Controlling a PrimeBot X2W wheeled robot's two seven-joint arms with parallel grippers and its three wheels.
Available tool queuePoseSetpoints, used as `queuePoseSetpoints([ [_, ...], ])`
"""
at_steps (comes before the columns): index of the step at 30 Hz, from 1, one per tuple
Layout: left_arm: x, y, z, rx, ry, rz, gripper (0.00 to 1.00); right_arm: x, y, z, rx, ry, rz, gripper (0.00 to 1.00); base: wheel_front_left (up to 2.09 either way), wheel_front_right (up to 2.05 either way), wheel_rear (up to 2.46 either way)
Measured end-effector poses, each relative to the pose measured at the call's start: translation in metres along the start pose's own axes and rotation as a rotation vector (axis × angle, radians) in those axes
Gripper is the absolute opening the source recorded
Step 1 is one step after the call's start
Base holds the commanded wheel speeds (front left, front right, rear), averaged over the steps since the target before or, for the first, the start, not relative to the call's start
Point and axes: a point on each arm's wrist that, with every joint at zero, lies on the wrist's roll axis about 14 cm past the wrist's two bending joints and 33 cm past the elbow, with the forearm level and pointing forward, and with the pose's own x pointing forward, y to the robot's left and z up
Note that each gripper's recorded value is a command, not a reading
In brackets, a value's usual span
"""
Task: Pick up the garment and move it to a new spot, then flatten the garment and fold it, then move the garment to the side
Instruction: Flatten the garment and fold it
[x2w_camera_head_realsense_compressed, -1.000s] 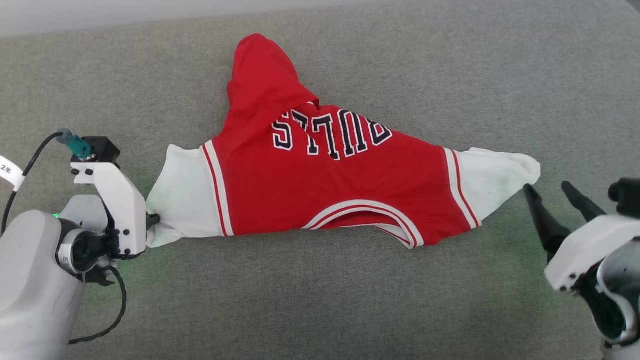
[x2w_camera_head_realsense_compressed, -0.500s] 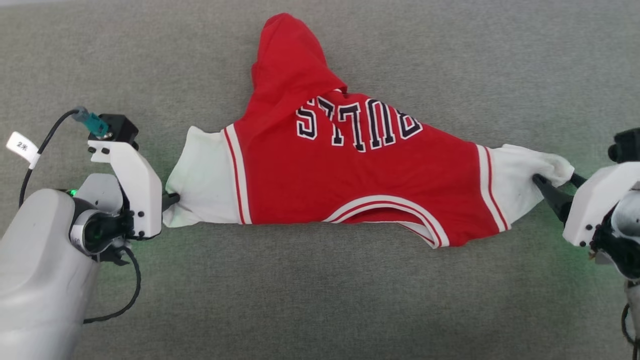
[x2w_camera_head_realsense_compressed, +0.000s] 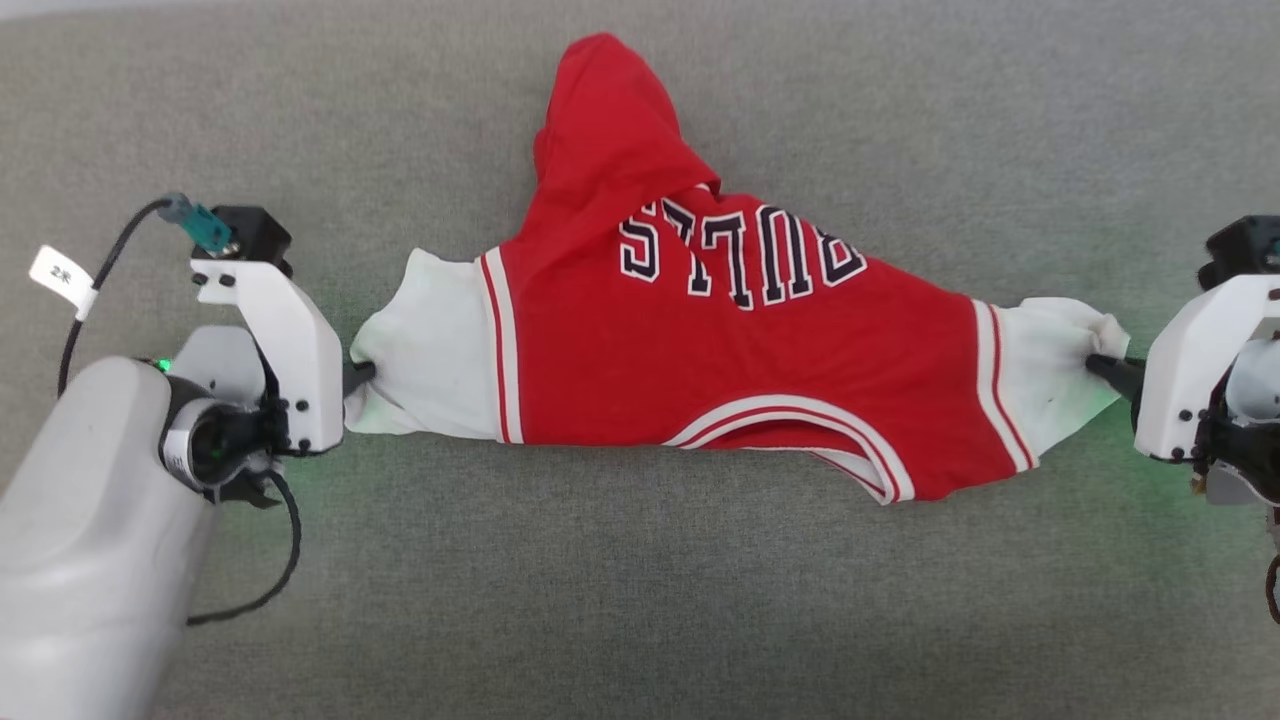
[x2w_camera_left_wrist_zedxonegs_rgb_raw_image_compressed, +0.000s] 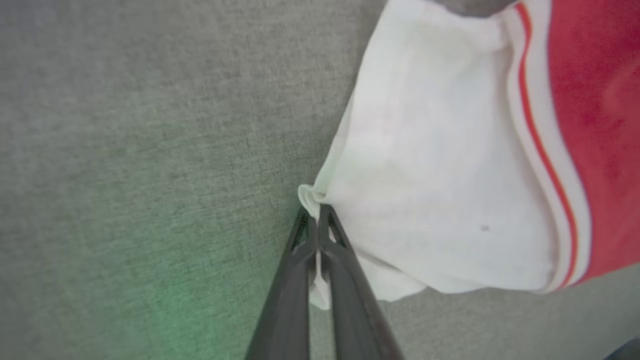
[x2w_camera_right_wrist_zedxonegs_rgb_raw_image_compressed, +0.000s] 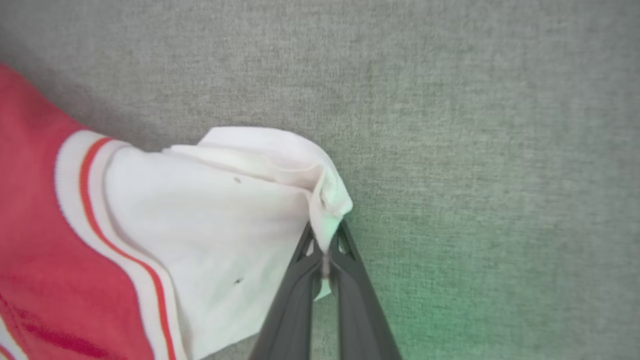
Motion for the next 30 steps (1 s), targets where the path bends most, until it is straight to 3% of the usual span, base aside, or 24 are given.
queuePoseSetpoints([
  [6, -0.043, -0.009, 0.051, 0.038, -0.153, 0.015, 0.00, -0.038, 0.012, 0.043, -0.044, -0.137, 0.035, 0.00, 0.00, 0.00, 0.00],
  [16, -0.150, -0.042, 0.150, 0.123, -0.500, 0.030, 0.00, -0.126, 0.055, 0.137, -0.111, -0.458, 0.122, 0.00, 0.00, 0.00, 0.00],
  [30, -0.273, -0.092, 0.231, 0.178, -0.877, 0.017, 0.00, -0.244, 0.106, 0.231, -0.151, -0.854, 0.182, 0.00, 0.00, 0.00, 0.00],
])
